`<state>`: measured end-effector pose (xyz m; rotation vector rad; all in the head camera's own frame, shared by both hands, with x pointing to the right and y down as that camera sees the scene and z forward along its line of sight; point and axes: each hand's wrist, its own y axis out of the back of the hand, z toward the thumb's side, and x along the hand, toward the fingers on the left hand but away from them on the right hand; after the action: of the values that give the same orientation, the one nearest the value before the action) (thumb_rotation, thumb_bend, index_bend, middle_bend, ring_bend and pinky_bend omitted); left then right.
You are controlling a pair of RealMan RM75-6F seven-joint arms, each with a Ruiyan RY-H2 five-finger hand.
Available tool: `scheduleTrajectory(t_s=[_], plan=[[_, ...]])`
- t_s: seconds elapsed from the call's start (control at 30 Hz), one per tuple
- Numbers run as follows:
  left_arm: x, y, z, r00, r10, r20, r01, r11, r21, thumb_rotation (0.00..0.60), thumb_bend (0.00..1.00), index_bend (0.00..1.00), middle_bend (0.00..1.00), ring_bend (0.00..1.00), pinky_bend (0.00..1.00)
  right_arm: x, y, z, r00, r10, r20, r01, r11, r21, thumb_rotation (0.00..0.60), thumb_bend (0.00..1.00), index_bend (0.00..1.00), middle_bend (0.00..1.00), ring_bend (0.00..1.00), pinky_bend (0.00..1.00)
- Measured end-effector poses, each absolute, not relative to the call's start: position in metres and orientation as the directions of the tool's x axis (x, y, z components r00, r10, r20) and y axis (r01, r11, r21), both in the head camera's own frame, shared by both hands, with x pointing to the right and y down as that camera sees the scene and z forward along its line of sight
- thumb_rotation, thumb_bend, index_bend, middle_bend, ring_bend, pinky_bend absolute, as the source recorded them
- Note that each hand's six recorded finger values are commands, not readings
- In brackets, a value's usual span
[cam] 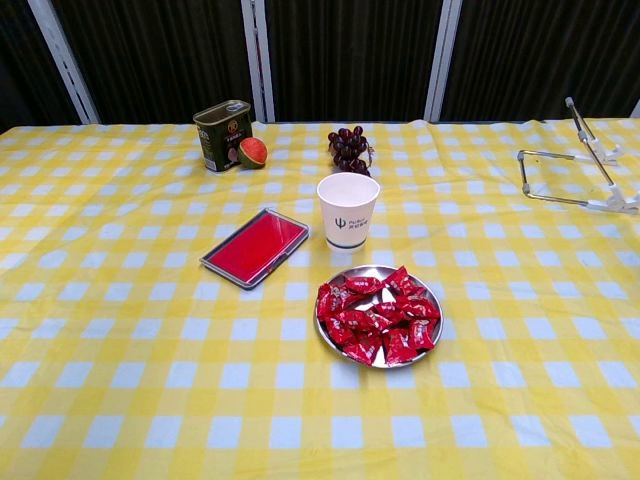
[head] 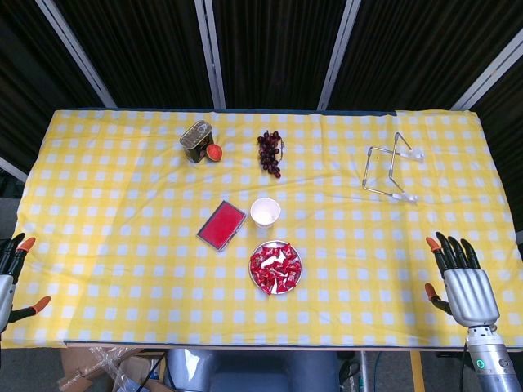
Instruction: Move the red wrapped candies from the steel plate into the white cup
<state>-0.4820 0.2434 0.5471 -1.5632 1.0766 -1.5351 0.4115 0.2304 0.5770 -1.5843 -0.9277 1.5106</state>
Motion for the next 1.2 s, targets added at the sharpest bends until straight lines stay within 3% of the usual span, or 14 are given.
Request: scheduleTrajectory(t_s=[0.4, 0.47, 0.53, 0.63, 0.83, 1.03, 1.2], plan=[[-0.482, 0.244, 0.546, -0.042, -0.904, 0.426, -0.095, -0.421, -0.902, 0.600, 0.02, 0.00, 0.00, 0.00, 0.00, 0.404, 0.232, 0.572, 0.063, 0.891, -0.450, 0.033, -0.453, -0.891, 0.600, 0.41, 0.00, 0.00, 0.00, 0.01], [-0.483, 0.244, 0.547, -0.043, -0.901, 0.431, -0.097, -0.425, -0.900, 0.600, 0.02, 0.00, 0.00, 0.00, 0.00, 0.399, 0.232, 0.569, 0.075, 0.893, -0.445, 0.047, -0.449, -0.892, 0.600, 0.41, 0.00, 0.00, 0.00, 0.07], [-0.482, 0.244, 0.548, -0.044, -0.900, 0.434, -0.101, -0.428, -0.898, 0.600, 0.02, 0.00, 0.00, 0.00, 0.00, 0.392, 0.232, 0.567, 0.088, 0.894, -0.440, 0.068, -0.446, -0.892, 0.600, 0.41, 0.00, 0.01, 0.02, 0.21], [-0.481, 0.243, 0.548, -0.040, -0.899, 0.436, -0.101, -0.430, -0.897, 0.600, 0.02, 0.00, 0.00, 0.00, 0.00, 0.380, 0.231, 0.563, 0.109, 0.892, -0.439, 0.111, -0.449, -0.887, 0.600, 0.41, 0.00, 0.11, 0.21, 0.50], [-0.481, 0.244, 0.547, -0.037, -0.898, 0.438, -0.110, -0.432, -0.895, 0.600, 0.02, 0.00, 0.00, 0.00, 0.00, 0.344, 0.225, 0.558, 0.169, 0.873, -0.457, 0.198, -0.484, -0.853, 0.600, 0.41, 0.00, 0.43, 0.59, 0.84], [-0.481, 0.244, 0.548, -0.036, -0.891, 0.452, -0.125, -0.444, -0.887, 0.600, 0.02, 0.00, 0.00, 0.00, 0.00, 0.294, 0.213, 0.564, 0.268, 0.832, -0.485, 0.193, -0.539, -0.820, 0.600, 0.41, 0.00, 0.59, 0.75, 0.96], [-0.483, 0.244, 0.548, -0.039, -0.886, 0.461, -0.133, -0.453, -0.882, 0.600, 0.02, 0.00, 0.00, 0.00, 0.00, 0.255, 0.206, 0.577, 0.309, 0.788, -0.532, 0.138, -0.591, -0.795, 0.600, 0.41, 0.00, 0.66, 0.81, 0.97]])
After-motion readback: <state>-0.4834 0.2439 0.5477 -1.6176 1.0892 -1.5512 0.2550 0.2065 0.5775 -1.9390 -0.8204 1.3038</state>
